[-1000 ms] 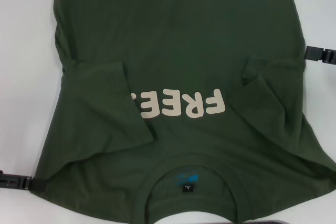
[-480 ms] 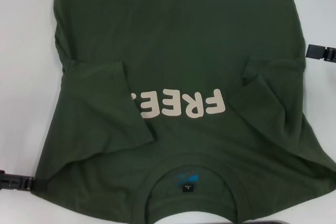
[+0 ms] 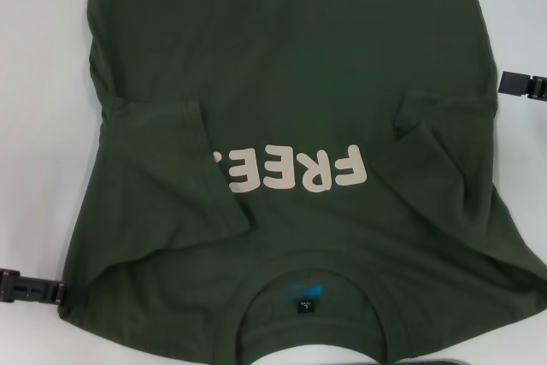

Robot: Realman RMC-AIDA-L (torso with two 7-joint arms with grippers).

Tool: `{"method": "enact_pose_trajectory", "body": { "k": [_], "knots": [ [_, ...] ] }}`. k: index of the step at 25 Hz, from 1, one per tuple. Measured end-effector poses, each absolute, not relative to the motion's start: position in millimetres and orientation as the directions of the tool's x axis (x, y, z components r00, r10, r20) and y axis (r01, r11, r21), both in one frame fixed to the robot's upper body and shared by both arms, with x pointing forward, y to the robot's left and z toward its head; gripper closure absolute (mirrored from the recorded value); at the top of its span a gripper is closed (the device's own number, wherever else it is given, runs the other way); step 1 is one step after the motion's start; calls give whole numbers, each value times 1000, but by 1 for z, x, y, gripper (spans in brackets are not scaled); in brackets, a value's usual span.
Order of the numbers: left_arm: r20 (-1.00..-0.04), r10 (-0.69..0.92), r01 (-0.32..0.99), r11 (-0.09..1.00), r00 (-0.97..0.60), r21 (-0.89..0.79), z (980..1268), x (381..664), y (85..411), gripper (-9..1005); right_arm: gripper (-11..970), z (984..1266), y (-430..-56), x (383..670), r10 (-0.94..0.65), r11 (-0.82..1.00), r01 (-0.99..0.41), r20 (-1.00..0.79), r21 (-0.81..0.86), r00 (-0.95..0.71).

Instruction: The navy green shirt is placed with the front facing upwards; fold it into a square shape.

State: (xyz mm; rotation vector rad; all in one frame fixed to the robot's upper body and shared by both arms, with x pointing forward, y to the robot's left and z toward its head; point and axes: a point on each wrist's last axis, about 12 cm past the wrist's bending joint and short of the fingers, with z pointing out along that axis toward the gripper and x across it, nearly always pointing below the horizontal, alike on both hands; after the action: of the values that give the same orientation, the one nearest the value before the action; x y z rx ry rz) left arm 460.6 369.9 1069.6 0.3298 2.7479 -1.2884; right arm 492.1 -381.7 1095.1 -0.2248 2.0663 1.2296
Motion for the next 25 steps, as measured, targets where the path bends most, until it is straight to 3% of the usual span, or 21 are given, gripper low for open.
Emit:
{"method": "enact_pose_trajectory", "body": {
  "k": [25],
  "knots": [
    [-150,138,204,642,-979,-739,1076,462,380,97,258,1096,-381,494,205,534,-470,-648,702,-734]
  ]
}}
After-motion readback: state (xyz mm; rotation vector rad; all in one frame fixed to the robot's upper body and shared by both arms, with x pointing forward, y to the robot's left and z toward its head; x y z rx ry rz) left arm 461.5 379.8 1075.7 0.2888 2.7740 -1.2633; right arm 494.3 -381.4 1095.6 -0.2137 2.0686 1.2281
